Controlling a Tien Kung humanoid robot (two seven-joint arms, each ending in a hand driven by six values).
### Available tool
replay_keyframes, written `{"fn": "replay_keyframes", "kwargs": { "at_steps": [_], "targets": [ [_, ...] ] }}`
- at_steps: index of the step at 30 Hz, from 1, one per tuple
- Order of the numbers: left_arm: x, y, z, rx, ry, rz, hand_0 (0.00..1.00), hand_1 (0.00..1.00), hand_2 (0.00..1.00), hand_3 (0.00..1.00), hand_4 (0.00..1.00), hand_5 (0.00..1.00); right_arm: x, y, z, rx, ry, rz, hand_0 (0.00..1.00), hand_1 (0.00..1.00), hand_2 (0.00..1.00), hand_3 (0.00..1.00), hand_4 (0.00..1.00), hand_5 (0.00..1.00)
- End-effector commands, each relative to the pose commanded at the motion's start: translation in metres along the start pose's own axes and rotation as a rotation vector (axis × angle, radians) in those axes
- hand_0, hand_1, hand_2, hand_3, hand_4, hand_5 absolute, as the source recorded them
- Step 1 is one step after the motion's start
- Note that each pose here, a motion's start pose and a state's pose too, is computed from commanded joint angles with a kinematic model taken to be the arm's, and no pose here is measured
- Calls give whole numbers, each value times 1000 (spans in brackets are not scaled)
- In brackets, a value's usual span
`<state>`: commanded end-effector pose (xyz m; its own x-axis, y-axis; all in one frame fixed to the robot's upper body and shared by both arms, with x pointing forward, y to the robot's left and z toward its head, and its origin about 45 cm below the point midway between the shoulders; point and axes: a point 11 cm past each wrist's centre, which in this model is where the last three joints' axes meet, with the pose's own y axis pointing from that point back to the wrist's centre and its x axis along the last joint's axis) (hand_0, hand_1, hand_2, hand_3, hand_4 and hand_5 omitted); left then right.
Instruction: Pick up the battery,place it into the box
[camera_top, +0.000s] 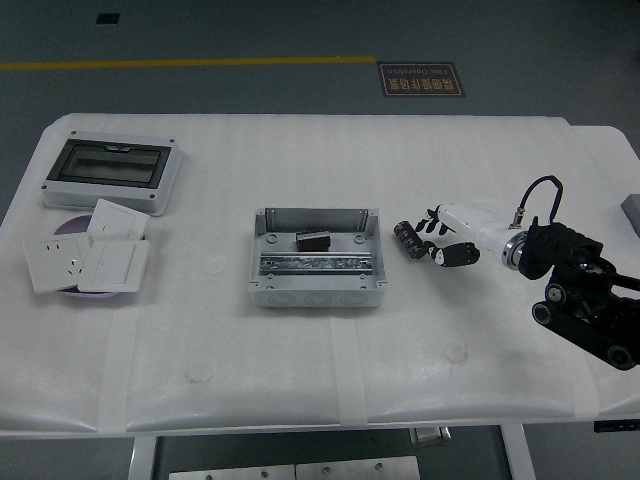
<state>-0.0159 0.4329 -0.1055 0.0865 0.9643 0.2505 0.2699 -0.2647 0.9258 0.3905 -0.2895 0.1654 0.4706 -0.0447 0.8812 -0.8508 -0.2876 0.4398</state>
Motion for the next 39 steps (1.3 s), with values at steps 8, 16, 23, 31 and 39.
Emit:
{"fn": "replay_keyframes", "kwargs": {
  "at_steps": [8,16,23,31,39],
  "targets": [
    [2,1,1,1,1,3,680,678,608,669,705,327,9,2,1,-10,134,-31,715,662,727,831,731,255],
    [4,1,1,3,-2,5,679,678,608,669,703,330,14,3,-9,6,238,-57,743,696,798,936,772,250],
    [4,0,-1,6,-5,7,679,678,606,669,704,327,20,-4,-22,32,280,-48,776,724,861,998,785,244],
    [5,1,0,3,-7,9,679,678,602,668,697,321,26,-16,-40,74,357,-42,790,735,882,998,795,238],
    [8,2,3,-3,-6,13,679,677,603,668,696,319,19,-23,-36,68,426,-77,783,730,869,998,796,247]
  ]
}}
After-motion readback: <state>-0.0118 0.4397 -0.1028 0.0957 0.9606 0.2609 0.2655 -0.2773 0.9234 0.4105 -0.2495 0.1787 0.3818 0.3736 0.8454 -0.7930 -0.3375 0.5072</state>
